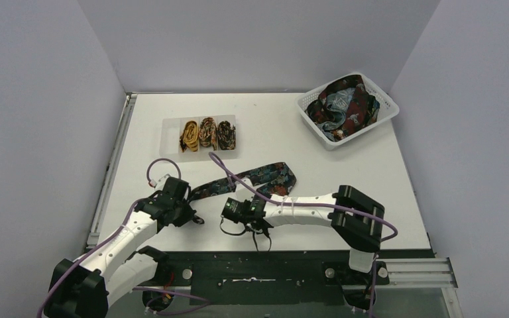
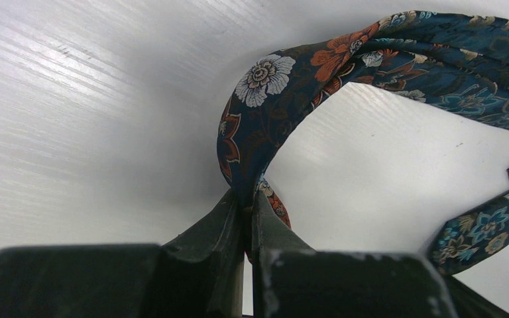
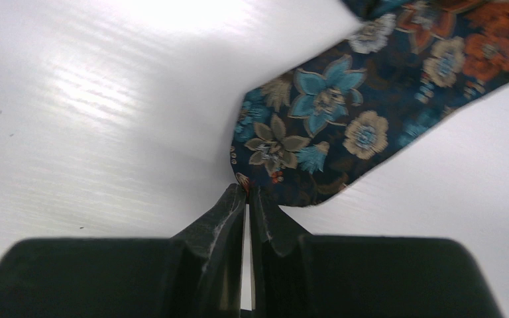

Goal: Roll the ties
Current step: Flatten out the tie at the center of the board.

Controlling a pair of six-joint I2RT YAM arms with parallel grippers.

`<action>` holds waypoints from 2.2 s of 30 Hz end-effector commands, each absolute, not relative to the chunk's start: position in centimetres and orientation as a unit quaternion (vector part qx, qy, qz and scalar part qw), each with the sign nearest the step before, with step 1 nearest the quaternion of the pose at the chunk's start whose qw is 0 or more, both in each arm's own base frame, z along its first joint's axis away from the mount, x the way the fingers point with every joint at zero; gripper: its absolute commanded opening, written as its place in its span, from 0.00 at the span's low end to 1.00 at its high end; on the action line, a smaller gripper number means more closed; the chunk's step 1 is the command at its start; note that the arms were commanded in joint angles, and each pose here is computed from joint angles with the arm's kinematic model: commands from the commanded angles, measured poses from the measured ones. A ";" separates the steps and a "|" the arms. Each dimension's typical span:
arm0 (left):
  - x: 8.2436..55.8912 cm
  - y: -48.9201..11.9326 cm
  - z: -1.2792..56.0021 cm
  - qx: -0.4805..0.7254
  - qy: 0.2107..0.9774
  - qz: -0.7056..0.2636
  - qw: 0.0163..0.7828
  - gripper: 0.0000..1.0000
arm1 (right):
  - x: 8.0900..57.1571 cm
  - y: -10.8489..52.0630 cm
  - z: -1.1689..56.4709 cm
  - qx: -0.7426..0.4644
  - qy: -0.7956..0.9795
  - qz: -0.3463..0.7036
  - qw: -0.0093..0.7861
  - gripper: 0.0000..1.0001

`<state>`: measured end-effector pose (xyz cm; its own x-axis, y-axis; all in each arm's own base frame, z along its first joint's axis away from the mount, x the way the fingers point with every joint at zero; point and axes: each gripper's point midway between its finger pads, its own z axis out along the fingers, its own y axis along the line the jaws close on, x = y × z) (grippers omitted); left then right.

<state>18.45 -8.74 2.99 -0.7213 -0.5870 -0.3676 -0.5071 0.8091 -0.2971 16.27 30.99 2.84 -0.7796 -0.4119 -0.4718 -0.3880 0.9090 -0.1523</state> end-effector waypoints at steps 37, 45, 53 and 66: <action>20.5 -14.4 6.2 -0.203 0.927 -0.235 0.212 0.00 | 29.0 7.8 11.9 0.125 0.917 0.175 0.336 0.74; 20.3 -14.5 6.5 -0.206 0.931 -0.232 0.191 0.00 | 27.2 17.5 9.0 -0.006 0.942 0.122 0.312 0.59; 19.8 -14.0 6.7 -0.218 0.932 -0.224 0.185 0.00 | 25.6 24.0 6.9 -0.168 0.936 0.047 0.307 0.47; 20.3 -13.5 7.8 -0.228 0.927 -0.236 0.183 0.00 | 25.9 23.9 5.5 -0.196 0.933 -0.058 0.297 0.41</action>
